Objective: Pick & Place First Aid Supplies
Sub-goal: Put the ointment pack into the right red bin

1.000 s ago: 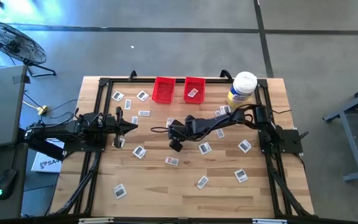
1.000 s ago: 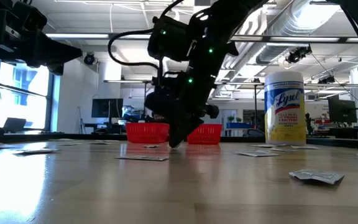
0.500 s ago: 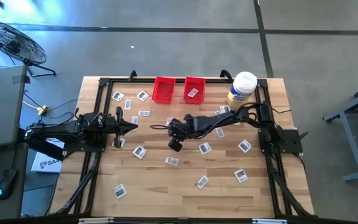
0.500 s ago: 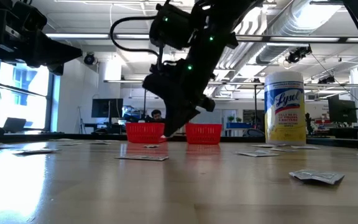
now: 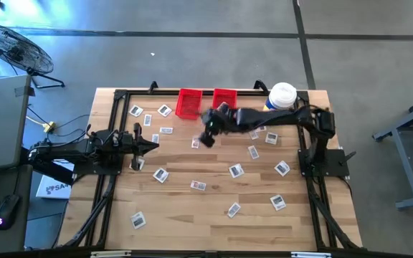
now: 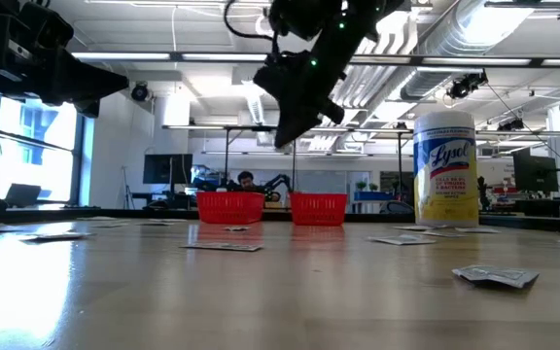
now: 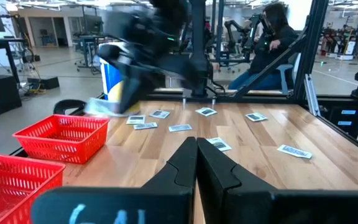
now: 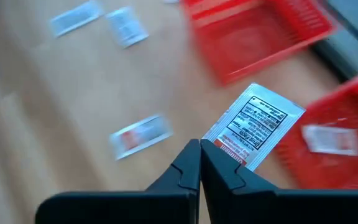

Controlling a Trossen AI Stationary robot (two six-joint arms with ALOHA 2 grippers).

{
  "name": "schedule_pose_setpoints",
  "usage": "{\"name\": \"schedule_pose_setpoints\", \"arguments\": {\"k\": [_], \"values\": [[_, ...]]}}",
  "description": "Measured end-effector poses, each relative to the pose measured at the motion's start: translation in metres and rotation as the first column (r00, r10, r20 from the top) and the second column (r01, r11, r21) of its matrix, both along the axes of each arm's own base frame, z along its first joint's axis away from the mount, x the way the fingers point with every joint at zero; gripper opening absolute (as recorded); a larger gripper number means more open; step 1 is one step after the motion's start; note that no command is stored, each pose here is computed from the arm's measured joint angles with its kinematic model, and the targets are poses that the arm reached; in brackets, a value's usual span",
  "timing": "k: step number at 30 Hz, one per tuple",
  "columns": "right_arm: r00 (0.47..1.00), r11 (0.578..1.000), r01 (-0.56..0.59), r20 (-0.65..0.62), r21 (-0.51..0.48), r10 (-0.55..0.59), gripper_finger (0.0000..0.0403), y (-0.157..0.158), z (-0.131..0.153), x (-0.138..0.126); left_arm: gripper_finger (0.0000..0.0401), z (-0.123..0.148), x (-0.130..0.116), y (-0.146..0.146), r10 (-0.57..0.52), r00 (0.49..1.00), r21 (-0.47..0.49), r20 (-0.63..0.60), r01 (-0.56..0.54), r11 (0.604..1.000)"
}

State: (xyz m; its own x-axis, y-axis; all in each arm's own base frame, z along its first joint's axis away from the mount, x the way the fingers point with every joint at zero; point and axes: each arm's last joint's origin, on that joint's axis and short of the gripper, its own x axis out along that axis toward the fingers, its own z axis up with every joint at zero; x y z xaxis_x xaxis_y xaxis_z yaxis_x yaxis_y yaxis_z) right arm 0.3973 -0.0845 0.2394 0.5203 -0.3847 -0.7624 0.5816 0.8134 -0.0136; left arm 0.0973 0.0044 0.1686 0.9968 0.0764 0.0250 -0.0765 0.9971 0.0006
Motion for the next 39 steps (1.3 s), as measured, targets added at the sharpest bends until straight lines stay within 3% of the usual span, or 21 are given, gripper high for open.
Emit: {"name": "schedule_pose_setpoints", "arguments": {"k": [4, 11, 16, 23, 28, 33, 36, 39], "values": [[0.996, 0.996, 0.092, -0.016, 0.003, -0.092, 0.0, -0.042, -0.006, -0.009, 0.0001, 0.0, 0.0, 0.0, 0.0, 1.0, 0.0, 0.0, 0.0, 1.0], [0.979, 0.983, 0.179, -0.107, 0.052, -0.173, 0.0, -0.098, -0.043, -0.02, 0.0001, 0.0, 0.0, 0.0, 0.0, 1.0, 0.0, 0.0, 0.0, 1.0], [0.97, 0.975, 0.215, -0.132, 0.056, -0.206, 0.0008, -0.111, -0.054, -0.024, 0.0001, 0.0, 0.0, 0.0, 0.0, 1.0, 0.0, 0.0, 0.0, 1.0], [0.969, 0.974, 0.22, -0.13, 0.055, -0.212, 0.0051, -0.113, -0.054, -0.025, 0.0001, 0.0, 0.0, 0.0, 0.0, 1.0, 0.0, 0.0, 0.0, 1.0], [0.983, 0.987, 0.146, -0.126, 0.07, -0.136, 0.008, -0.1, -0.05, -0.019, 0.0001, 0.0, 0.0, 0.0, 0.0, 1.0, 0.0, 0.0, 0.0, 1.0], [0.993, 1.0, -0.017, -0.113, -0.001, 0.017, 0.0095, -0.059, -0.033, -0.005, 0.0001, 0.0, 0.0, 0.0, 0.0, 1.0, 0.0, 0.0, 0.0, 1.0], [0.983, 0.987, -0.153, -0.111, -0.043, 0.147, 0.0101, -0.026, -0.027, 0.006, 0.0001, 0.0, 0.0, 0.0, -0.001, 1.0, 0.0, 0.0, 0.001, 1.0], [0.948, 0.949, -0.313, -0.078, -0.046, 0.308, 0.0106, 0.009, -0.029, 0.019, 0.0001, 0.0, 0.0, 0.0, -0.001, 1.0, 0.0, 0.0, 0.001, 1.0]]}}
